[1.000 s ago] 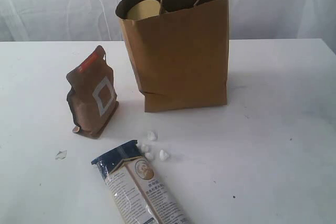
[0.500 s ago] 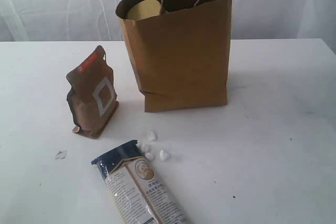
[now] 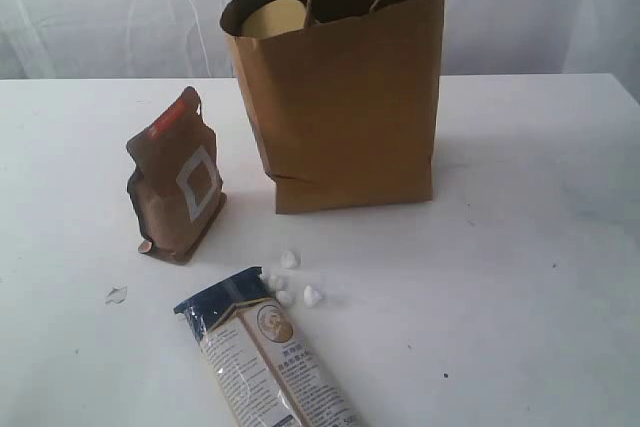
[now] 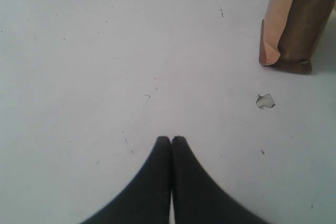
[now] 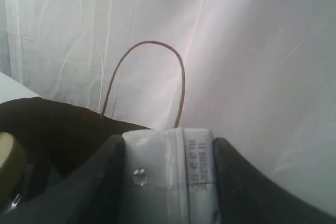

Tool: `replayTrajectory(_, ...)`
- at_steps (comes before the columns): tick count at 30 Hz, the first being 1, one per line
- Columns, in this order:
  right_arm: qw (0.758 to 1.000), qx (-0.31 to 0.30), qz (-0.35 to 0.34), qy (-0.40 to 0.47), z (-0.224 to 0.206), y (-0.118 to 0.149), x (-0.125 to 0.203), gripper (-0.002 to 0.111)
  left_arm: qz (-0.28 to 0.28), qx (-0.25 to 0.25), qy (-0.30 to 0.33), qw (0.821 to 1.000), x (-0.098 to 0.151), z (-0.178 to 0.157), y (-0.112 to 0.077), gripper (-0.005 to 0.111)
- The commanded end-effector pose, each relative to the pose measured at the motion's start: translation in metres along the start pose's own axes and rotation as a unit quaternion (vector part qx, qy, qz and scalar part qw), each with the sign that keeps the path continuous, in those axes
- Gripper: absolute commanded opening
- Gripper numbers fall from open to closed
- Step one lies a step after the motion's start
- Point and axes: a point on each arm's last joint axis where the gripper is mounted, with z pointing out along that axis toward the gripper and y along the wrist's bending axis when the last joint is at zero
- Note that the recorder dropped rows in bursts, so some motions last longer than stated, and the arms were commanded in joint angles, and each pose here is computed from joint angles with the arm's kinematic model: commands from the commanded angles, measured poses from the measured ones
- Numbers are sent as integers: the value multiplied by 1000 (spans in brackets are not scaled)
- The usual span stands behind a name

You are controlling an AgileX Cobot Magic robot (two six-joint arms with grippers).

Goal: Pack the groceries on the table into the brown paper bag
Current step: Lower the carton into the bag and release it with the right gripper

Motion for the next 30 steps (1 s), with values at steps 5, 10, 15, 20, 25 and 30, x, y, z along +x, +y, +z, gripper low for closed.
replayTrajectory(5,999,7,38,-3,-2,-2,-2,46,-4,3,0,1000,1,0,0,0)
replayTrajectory(10,999,3,50,-4,-2,-1,-2,46,-4,3,0,1000,1,0,0,0)
replayTrajectory(15,999,0,50,-4,-2,0,-2,54,-4,3,0,1000,1,0,0,0)
replayTrajectory(20,999,0,50,-4,-2,0,-2,70,-4,3,0,1000,1,0,0,0)
replayTrajectory(25,999,0,50,-4,-2,0,-2,72,-4,3,0,1000,1,0,0,0)
replayTrajectory(30,999,2,50,-4,-2,-1,-2,72,-4,3,0,1000,1,0,0,0)
